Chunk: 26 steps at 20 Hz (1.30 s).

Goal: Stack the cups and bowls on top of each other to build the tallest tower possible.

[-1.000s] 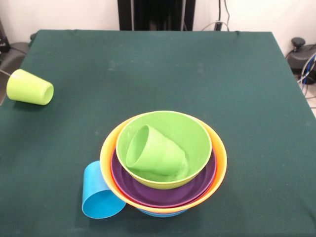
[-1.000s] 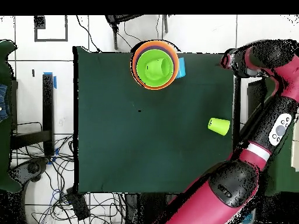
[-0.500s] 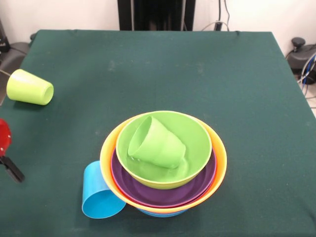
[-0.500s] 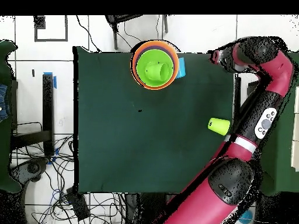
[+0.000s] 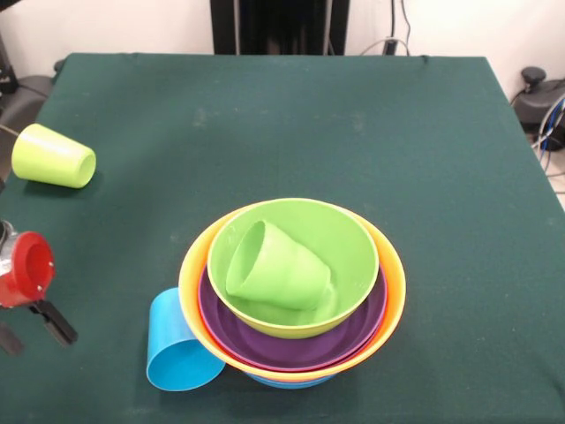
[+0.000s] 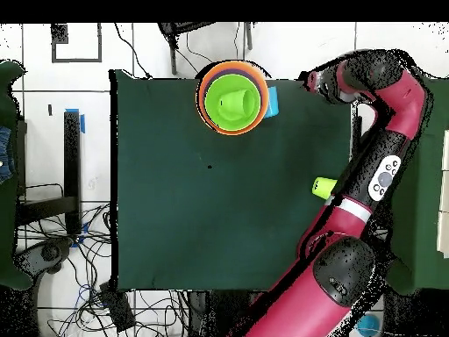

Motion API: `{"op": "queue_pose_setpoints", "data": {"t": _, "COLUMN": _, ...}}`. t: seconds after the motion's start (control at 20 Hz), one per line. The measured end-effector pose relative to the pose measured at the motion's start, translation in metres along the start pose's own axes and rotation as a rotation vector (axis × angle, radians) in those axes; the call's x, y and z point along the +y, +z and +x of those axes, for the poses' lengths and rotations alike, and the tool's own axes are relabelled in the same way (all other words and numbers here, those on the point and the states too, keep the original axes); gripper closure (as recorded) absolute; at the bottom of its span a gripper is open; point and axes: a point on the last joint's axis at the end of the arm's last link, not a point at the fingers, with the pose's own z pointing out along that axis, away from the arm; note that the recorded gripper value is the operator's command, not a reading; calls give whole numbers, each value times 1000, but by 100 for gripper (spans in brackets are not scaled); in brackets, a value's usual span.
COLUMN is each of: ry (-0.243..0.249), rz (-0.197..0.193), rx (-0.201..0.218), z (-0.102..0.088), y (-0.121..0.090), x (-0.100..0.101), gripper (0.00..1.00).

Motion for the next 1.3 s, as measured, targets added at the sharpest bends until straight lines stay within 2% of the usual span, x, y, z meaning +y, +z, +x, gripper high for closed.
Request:
{"op": "queue_pose_setpoints", "data": {"t": 0.35, "ry": -1, "rz": -20, "rx": -13, "z": -6, "y": 5, "x": 10, "gripper": 0}}
{"op": "queue_pose_setpoints", "data": {"t": 0.75, "ry": -3, "rz": -49, "rx": -40, "z": -15, "y": 0, "x": 20, "gripper": 0}}
{"op": "queue_pose_setpoints", "data": {"t": 1.3, "ry": -7, "rz": -39, "rx": -49, "z": -24, "y": 1, "x": 29, "gripper": 0}}
